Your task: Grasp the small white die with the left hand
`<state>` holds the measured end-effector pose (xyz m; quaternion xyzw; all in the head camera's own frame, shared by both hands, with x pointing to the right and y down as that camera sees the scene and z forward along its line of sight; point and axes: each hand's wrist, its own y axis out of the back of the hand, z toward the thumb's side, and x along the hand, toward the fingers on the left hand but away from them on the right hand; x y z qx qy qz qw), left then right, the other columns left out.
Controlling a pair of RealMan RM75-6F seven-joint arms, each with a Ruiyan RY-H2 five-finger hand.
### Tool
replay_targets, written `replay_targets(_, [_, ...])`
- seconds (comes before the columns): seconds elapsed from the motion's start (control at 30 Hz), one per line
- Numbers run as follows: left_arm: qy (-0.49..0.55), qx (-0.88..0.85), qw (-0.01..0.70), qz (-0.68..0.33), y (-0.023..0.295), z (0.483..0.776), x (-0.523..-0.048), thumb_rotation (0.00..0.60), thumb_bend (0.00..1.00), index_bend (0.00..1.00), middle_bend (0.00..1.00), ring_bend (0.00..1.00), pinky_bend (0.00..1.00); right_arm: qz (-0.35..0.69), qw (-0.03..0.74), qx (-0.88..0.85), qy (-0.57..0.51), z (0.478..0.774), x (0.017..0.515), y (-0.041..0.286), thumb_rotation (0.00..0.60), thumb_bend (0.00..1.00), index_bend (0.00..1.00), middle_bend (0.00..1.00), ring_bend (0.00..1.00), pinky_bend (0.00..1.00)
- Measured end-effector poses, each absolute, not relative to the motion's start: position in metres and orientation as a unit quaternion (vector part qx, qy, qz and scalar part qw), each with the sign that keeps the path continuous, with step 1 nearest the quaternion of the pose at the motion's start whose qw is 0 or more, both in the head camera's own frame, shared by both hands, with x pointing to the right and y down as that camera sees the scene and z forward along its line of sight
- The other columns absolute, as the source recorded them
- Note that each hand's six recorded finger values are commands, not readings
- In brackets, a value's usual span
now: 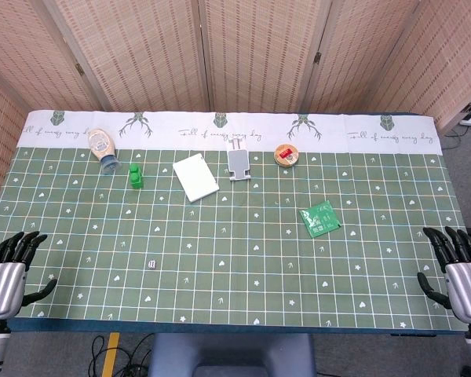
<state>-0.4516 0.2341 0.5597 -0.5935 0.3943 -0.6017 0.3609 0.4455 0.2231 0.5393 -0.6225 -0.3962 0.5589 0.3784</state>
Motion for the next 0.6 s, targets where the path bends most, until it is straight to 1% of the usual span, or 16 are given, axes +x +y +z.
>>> replay_targets(0.37, [0.4,-0.584,0.357,-0.609,0.238,0.557,-0.456,0.6,0.21,0.18,0.16,0.1,0.15,0.552,0.383,-0.629,-0.391,0.541,0.44,0.219,0.6,0.3,0.08,0.13,0.0,0.02])
replay_targets(0.5, [0.402,-0.586,0.363,-0.603,0.233,0.558,-0.454,0.6,0.21,0.21,0.16,0.1,0.16,0.55,0.385,-0.627,-0.395,0.539,0.441,0.219,0.6,0.3,0.08,0.13,0.0,0.02])
replay_targets(0.6, [0.397,-0.594,0.371,-0.594,0.226,0.56,-0.45,0.6,0.23,0.24,0.16,0.13,0.19,0.549,0.388,-0.624,-0.398,0.537,0.442,0.217,0.6,0.3,0.08,0.13,0.0,0.02])
